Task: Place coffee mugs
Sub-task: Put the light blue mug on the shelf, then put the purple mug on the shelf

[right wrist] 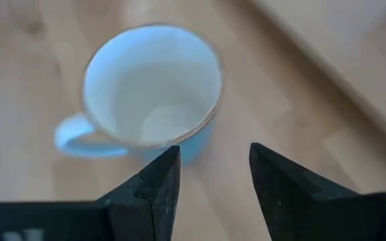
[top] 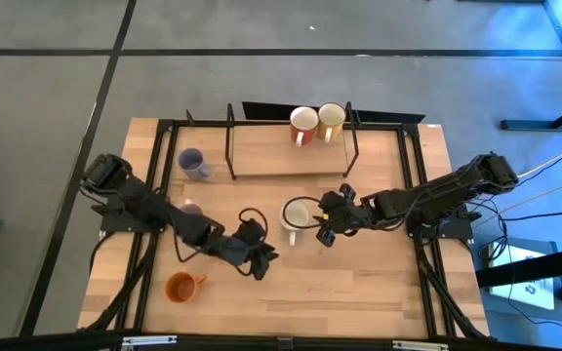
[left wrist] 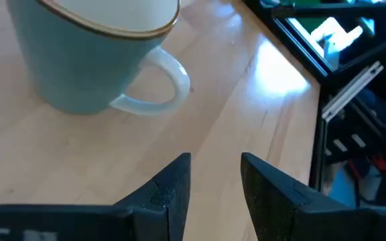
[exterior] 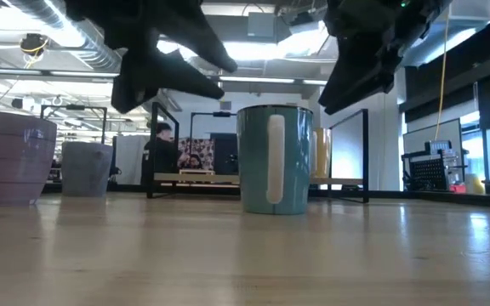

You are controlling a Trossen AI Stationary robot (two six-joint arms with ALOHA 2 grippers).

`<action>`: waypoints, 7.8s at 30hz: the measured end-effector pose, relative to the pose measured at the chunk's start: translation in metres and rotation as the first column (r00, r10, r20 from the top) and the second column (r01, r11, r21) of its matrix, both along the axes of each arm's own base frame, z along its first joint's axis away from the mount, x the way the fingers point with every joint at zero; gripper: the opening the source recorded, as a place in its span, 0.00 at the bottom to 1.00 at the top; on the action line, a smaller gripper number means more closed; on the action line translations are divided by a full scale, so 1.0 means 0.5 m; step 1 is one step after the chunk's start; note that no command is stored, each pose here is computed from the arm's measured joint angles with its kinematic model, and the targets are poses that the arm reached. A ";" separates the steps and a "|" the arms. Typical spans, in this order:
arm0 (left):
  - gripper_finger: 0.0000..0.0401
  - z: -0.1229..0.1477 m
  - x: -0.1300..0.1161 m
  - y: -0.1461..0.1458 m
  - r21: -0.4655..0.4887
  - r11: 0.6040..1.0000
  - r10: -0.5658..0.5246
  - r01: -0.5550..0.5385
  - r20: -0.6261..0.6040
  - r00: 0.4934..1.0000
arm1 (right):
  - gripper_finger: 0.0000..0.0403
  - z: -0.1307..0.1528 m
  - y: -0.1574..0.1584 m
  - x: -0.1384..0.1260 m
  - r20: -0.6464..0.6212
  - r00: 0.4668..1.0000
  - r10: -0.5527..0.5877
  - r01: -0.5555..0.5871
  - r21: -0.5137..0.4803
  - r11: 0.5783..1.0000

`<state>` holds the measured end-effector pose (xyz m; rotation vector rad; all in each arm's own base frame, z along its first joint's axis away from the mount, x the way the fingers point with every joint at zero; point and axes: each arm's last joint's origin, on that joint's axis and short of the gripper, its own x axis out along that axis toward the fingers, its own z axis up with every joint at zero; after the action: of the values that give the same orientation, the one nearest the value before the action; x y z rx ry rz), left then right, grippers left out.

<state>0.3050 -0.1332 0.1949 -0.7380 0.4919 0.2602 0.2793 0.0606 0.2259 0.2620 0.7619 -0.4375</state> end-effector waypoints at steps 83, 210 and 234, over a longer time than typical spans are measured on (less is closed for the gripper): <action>0.10 -0.065 0.065 0.059 0.446 0.893 0.003 0.069 -0.157 0.988 | 0.41 -0.022 0.005 0.002 -0.056 0.998 -0.005 0.009 0.070 0.998; 0.35 0.296 -0.011 0.308 0.002 0.996 -0.084 0.084 -0.070 0.994 | 0.41 0.211 -0.062 -0.319 0.180 0.956 0.230 -0.210 -0.123 0.970; 0.44 0.243 -0.170 0.180 -0.203 0.889 0.142 -0.412 -0.732 0.666 | 0.41 0.205 -0.061 -0.322 0.143 0.956 0.257 -0.244 -0.105 0.964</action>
<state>0.2200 -0.0433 0.3162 -1.0714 1.1879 0.7858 0.1184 0.0299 0.3284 0.1148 0.6114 -0.2055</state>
